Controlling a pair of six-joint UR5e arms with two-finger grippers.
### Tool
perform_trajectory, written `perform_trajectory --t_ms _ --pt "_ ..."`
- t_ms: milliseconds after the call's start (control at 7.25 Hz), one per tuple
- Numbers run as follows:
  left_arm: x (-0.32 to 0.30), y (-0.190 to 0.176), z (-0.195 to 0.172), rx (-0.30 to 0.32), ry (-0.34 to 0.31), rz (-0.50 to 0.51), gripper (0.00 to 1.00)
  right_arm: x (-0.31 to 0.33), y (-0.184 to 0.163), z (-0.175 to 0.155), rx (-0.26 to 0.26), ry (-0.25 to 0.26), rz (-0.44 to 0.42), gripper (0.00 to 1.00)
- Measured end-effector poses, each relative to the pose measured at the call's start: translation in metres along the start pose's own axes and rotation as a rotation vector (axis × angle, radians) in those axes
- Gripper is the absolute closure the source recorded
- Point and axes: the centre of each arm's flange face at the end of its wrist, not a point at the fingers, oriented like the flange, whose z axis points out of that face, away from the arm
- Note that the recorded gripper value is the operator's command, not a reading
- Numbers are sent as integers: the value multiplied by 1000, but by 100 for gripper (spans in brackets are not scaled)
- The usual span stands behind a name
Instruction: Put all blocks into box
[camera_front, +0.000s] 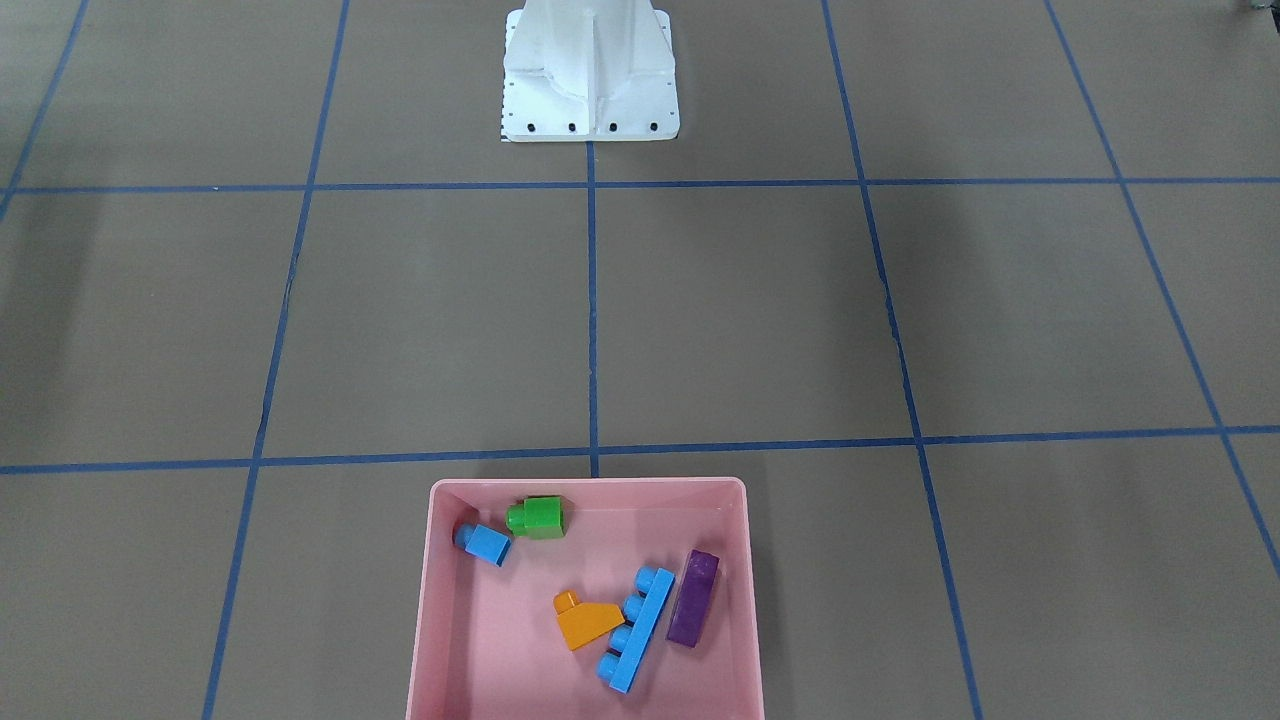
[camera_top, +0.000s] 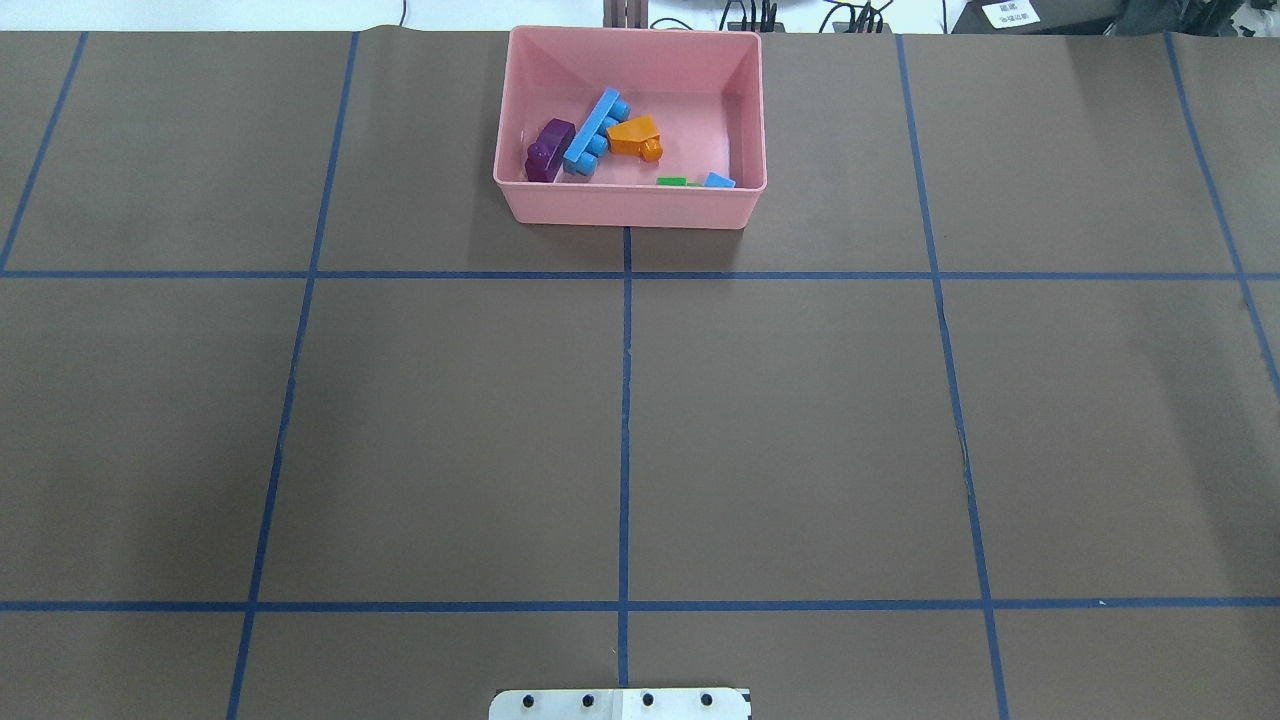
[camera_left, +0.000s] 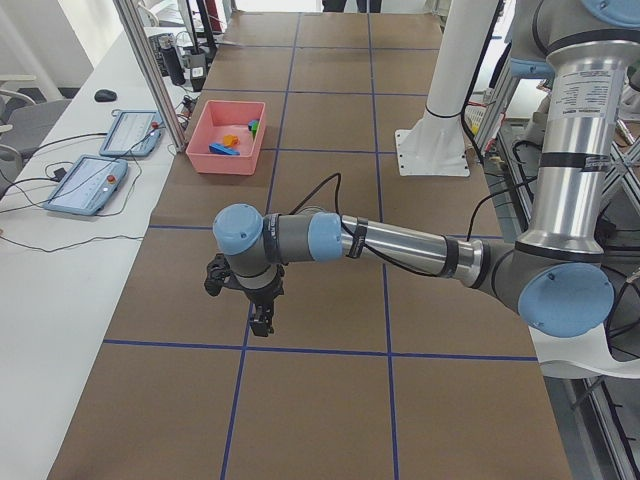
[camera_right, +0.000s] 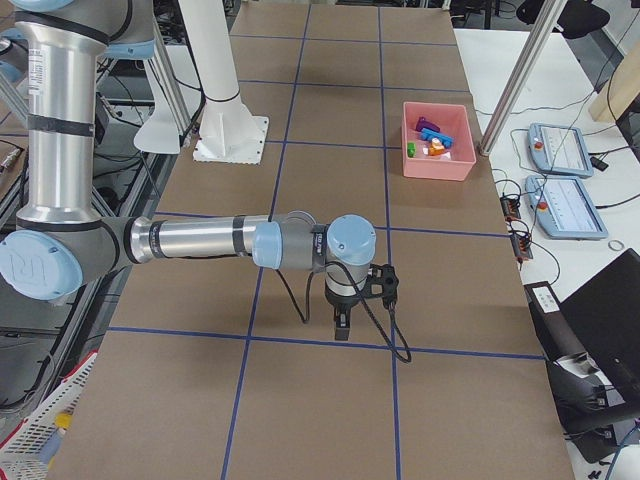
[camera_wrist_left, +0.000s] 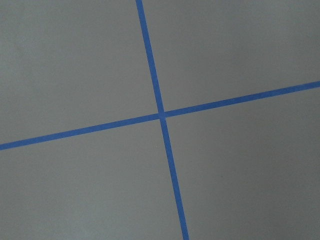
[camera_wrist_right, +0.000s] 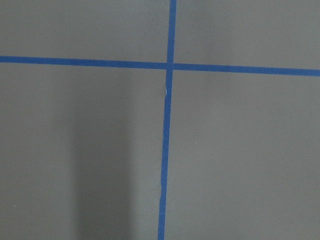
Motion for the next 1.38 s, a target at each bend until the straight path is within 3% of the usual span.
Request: perform_trajectory --t_ms 552,966,1379 --pt "-4 4 -6 14 1 -130 0 -3 -5 -4 11 10 -17 0" --pt "-7 2 -5 25 -3 -131 0 -1 -3 2 -1 15 -7 0" --pt "-32 -2 18 45 -5 -117 0 -8 -6 5 -8 13 -30 0"
